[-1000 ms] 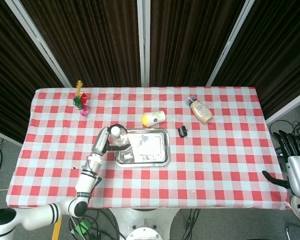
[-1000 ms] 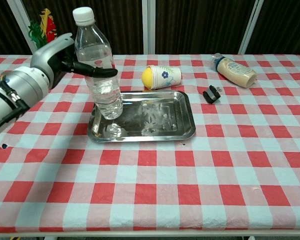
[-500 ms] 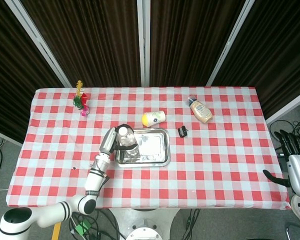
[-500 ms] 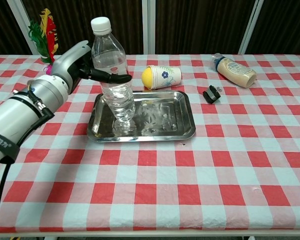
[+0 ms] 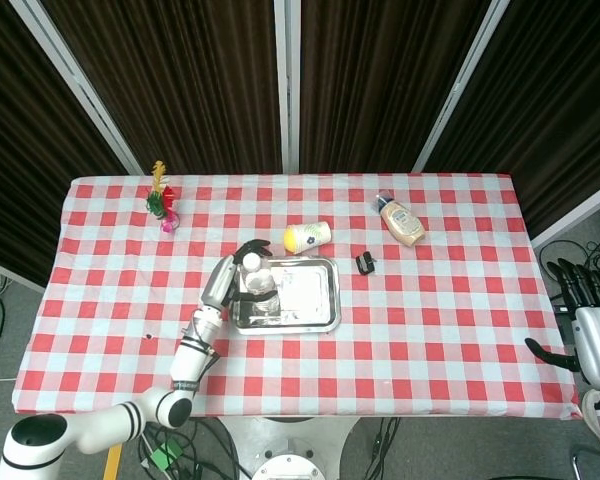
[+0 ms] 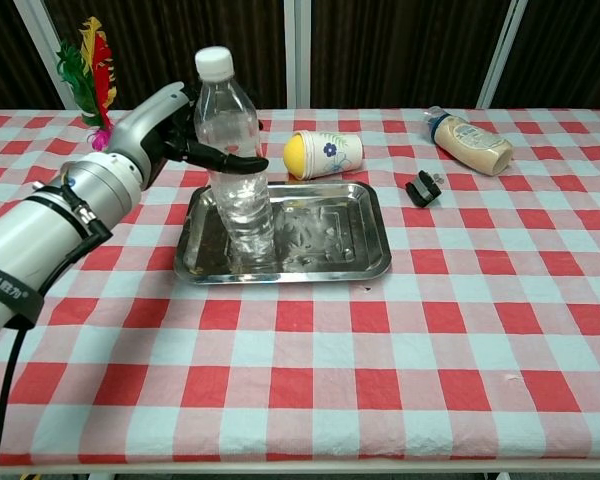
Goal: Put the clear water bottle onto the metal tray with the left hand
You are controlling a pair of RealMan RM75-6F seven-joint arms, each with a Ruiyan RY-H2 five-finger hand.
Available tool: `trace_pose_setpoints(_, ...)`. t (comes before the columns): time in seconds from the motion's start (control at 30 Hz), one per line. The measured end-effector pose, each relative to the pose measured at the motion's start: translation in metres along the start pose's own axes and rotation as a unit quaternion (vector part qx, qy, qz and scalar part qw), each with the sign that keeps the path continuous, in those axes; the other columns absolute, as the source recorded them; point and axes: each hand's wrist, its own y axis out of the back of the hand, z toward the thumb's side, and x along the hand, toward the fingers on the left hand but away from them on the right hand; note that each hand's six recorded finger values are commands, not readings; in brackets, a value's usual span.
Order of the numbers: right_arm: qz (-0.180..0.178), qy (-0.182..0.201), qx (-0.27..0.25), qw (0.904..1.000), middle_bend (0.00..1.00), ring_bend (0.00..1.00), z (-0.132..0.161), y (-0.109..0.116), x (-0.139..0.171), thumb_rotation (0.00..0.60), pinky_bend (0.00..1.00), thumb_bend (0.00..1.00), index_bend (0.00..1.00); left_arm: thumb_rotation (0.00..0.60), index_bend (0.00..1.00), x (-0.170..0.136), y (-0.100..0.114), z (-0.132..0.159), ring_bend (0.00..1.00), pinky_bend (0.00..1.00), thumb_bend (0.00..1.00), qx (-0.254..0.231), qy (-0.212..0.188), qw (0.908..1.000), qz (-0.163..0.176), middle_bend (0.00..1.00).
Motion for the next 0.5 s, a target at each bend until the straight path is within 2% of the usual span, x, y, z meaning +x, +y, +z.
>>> trace_pose_setpoints(0.33,-0.004,0.003,-0.003,1.0000,0.04,0.00,0.001,0.003,0.002,0.600,0.00,0.08,0.06,0.600,0.22,-0.004,0.007,0.014,0.23,0.31,0.03,-0.011,-0.014,0.9998,0.005,0.32)
trace_pose_setpoints(0.5,-0.007,0.004,-0.005,1.0000,0.04,0.00,0.001,0.005,0.003,0.600,0.00,0.08,0.06,0.600,0.22,-0.006,0.029,0.036,0.23,0.30,0.02,-0.006,-0.034,0.9993,0.017,0.32)
